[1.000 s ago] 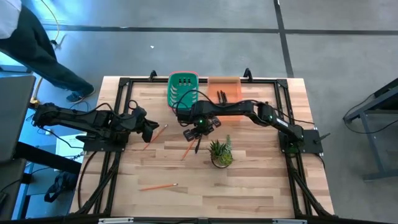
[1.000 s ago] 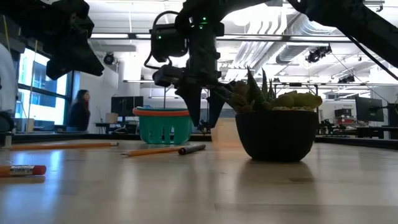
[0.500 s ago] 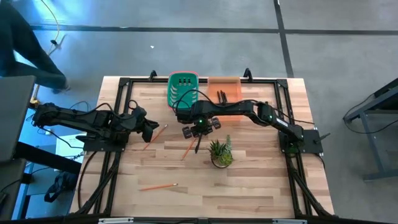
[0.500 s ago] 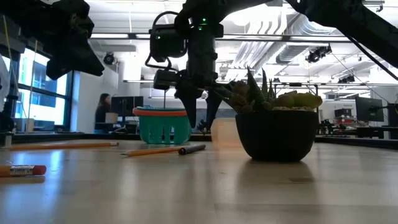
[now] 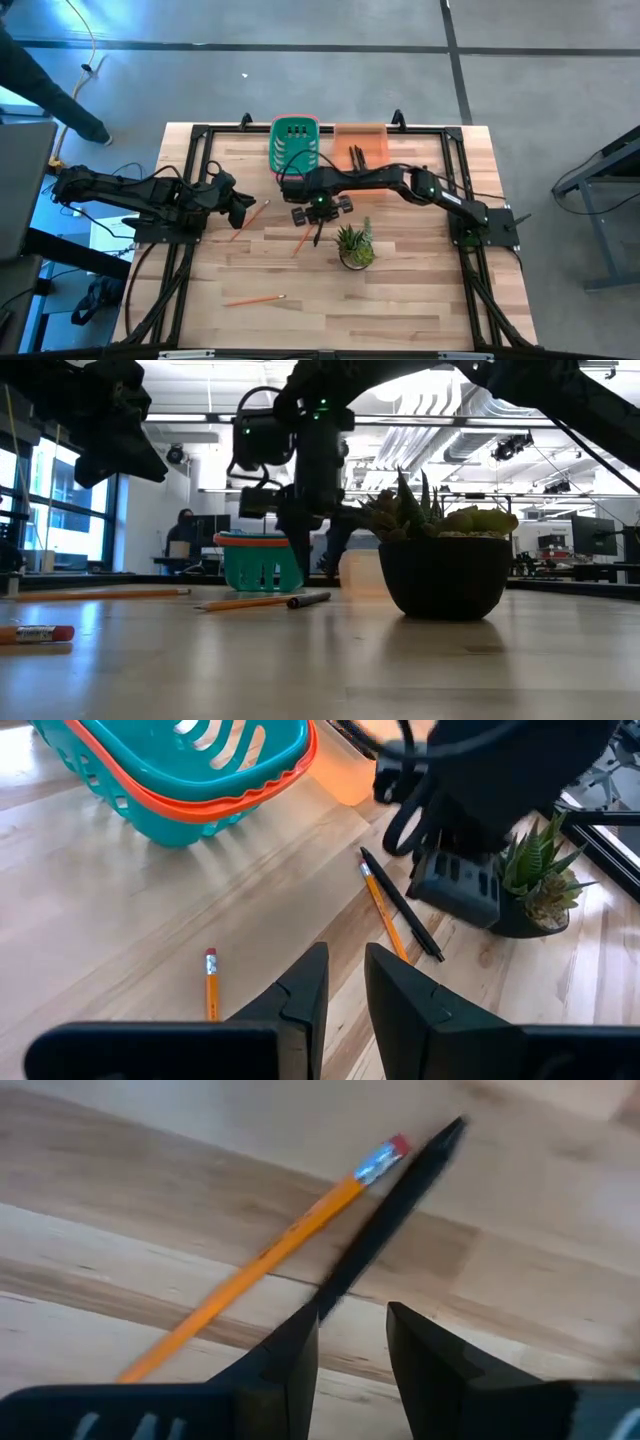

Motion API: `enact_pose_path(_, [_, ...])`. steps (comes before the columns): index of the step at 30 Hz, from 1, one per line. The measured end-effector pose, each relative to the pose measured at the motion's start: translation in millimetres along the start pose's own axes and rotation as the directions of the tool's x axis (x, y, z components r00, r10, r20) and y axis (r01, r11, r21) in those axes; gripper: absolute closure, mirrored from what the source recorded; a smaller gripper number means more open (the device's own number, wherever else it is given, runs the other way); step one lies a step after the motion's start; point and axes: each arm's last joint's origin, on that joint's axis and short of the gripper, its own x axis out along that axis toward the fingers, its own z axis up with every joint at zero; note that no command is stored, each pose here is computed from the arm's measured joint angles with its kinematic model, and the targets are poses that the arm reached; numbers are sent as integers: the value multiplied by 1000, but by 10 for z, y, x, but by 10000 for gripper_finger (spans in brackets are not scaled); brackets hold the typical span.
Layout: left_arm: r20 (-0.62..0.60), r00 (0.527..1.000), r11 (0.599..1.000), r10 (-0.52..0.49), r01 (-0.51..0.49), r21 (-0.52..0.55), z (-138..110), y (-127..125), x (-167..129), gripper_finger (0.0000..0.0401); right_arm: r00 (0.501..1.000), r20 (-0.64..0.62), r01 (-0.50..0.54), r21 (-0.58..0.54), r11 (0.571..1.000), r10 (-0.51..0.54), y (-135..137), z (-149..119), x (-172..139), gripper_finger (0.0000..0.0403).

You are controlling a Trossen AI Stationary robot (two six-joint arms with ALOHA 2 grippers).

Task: Sort pens & pencils
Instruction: Put the black ballpoint pen into the orange bin

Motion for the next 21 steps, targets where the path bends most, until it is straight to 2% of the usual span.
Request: enact_pose_path(21, [0, 1000, 1000, 0, 0, 2, 0, 0, 0, 343, 1000, -8, 18, 18, 1000, -18, 21, -26, 101, 292])
